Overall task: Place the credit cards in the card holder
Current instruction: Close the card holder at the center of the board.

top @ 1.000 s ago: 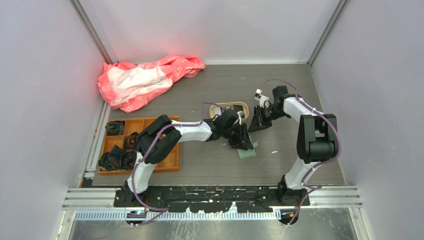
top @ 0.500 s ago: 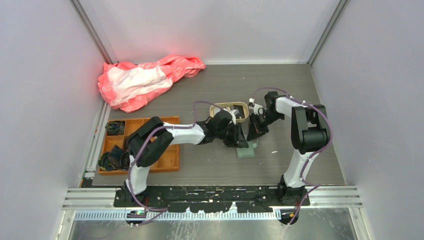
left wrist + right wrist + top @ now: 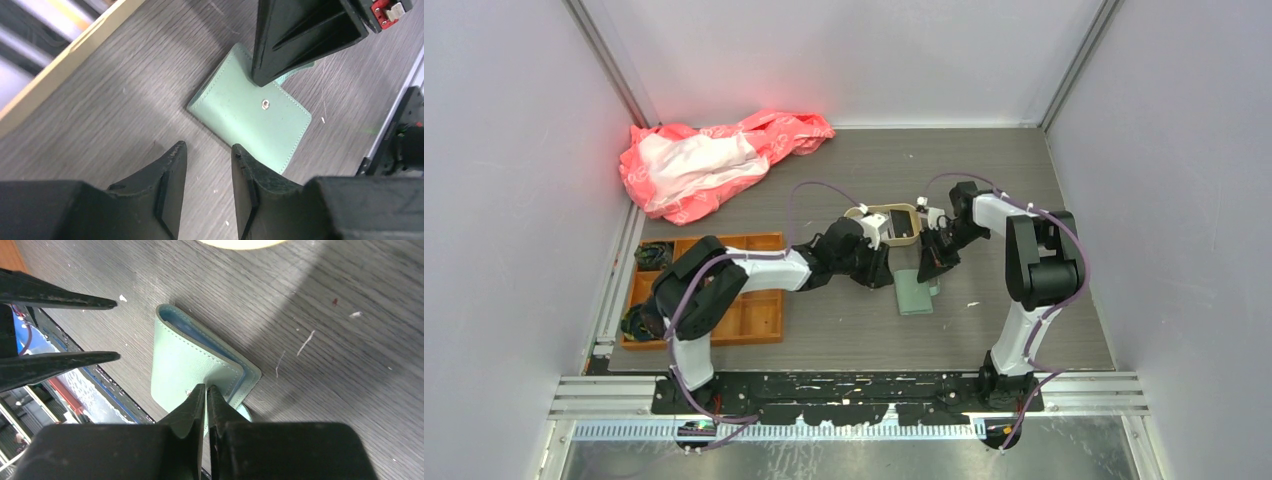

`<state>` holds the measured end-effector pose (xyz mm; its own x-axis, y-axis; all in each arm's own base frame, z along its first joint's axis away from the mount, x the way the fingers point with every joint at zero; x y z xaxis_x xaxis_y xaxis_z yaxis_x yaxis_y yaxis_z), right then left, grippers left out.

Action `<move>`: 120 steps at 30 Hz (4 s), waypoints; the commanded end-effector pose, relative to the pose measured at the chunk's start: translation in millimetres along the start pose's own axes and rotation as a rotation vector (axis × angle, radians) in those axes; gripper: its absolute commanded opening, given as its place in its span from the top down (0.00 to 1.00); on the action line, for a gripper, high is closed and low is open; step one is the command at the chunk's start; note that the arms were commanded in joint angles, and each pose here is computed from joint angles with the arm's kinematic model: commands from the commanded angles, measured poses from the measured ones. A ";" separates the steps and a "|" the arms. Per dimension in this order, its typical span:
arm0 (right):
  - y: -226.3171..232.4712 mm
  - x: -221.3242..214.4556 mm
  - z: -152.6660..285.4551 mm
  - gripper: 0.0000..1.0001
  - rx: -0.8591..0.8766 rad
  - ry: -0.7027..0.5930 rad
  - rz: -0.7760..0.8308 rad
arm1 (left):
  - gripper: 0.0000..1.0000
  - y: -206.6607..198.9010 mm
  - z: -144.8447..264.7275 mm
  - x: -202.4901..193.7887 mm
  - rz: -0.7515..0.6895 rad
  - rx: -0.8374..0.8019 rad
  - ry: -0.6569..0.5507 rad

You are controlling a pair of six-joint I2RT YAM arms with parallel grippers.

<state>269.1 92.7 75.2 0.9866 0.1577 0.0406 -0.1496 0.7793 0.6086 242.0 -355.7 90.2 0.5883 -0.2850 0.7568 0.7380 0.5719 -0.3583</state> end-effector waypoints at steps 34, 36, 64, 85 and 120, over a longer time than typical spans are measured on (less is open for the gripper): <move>60.4 12.0 81.7 0.61 -0.063 -0.441 0.493 | 1.00 -24.5 -14.5 -5.0 -0.058 0.128 0.000; 61.6 13.6 86.3 0.27 -0.078 -0.468 0.502 | 1.00 -28.5 -11.3 -3.9 -0.025 0.132 -0.009; 6.7 -16.8 62.3 0.48 -0.191 -0.206 0.365 | 0.83 -70.1 3.1 48.3 0.137 -0.139 -0.157; -4.0 -11.0 51.6 0.90 -0.207 -0.149 0.320 | 0.92 -56.0 -54.0 -1.0 0.271 -0.111 0.096; 7.8 -16.8 54.3 0.99 -0.117 -0.096 0.338 | 0.93 -57.7 -54.0 -2.8 0.299 -0.125 0.109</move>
<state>256.9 56.2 103.1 0.9032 0.3513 0.2467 -0.4263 0.8018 0.4188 214.7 -425.2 77.8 0.8007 -0.2039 0.5633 0.5681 0.5566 -0.6061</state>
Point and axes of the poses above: each gripper's point midway between its finger pads, its own z axis back along the fingers, its own y axis along the line the jaws close on, x = y × z, the point moved 6 cm from there along z, back along the fingers, and after that the axes turned 9 degrees about -z, right-handed, at the moved point
